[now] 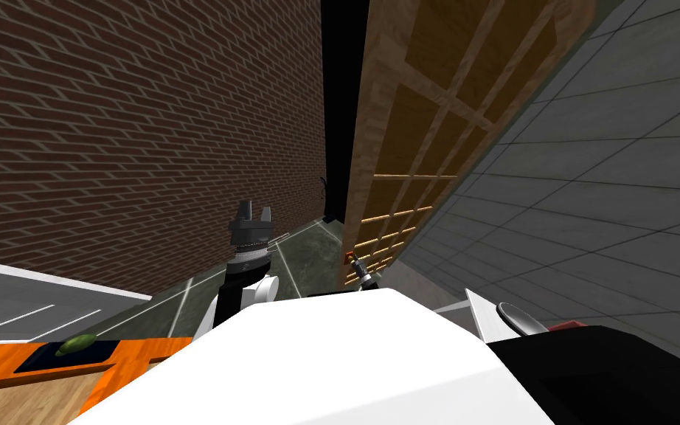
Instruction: Push the door open
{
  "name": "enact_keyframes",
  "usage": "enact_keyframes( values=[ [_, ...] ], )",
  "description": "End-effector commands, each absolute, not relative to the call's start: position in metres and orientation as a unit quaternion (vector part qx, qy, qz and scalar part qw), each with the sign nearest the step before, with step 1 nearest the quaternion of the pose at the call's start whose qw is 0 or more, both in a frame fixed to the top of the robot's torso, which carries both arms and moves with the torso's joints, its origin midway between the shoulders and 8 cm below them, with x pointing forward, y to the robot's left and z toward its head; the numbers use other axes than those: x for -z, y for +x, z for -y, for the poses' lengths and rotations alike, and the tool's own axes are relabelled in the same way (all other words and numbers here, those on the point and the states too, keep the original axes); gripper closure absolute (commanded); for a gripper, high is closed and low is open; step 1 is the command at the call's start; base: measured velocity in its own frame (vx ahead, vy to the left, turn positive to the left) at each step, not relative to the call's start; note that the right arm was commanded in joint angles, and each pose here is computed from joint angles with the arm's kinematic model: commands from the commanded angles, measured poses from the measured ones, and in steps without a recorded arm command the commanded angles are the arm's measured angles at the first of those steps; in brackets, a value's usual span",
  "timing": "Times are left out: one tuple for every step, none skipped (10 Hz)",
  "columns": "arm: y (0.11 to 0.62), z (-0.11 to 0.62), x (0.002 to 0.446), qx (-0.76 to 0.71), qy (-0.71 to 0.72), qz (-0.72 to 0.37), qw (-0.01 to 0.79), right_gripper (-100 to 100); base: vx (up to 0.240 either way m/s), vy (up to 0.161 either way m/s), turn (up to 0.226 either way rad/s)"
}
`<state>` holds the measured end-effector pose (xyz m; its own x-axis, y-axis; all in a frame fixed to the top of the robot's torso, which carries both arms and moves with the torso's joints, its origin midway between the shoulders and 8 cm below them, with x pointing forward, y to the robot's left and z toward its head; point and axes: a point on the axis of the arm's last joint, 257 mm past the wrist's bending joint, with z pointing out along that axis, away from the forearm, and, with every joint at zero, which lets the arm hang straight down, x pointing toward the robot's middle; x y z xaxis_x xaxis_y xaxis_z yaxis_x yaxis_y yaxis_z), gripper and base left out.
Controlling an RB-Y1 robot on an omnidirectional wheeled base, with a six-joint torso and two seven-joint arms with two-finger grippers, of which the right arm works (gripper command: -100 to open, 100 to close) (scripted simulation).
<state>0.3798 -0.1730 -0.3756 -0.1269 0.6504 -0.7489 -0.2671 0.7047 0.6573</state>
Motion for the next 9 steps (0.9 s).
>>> enact_keyframes(
  values=[
    [0.373,0.174,0.378,-0.346,0.136,-0.665,0.648,-100,0.009,-0.011,0.006],
    [0.369,0.174,0.379,-0.341,0.131,-0.666,0.65,-100,0.003,-0.008,0.01],
    [0.364,0.174,0.381,-0.333,0.124,-0.669,0.653,-100,0.004,-0.009,0.008],
    [0.359,0.175,0.383,-0.326,0.118,-0.671,0.655,-100,0.003,-0.009,0.008],
    [0.352,0.175,0.385,-0.317,0.109,-0.674,0.658,-100,0.002,-0.007,0.011],
    [0.346,0.175,0.387,-0.308,0.101,-0.677,0.661,-100,0.002,-0.008,0.012],
    [0.339,0.175,0.389,-0.3,0.094,-0.679,0.663,-100,0.001,-0.011,0.011],
    [0.339,0.175,0.389,-0.298,0.092,-0.68,0.664,-100,0.0,-0.009,0.003],
    [0.331,0.175,0.391,-0.288,0.083,-0.682,0.667,-100,0.003,-0.008,0.008]
  ],
)
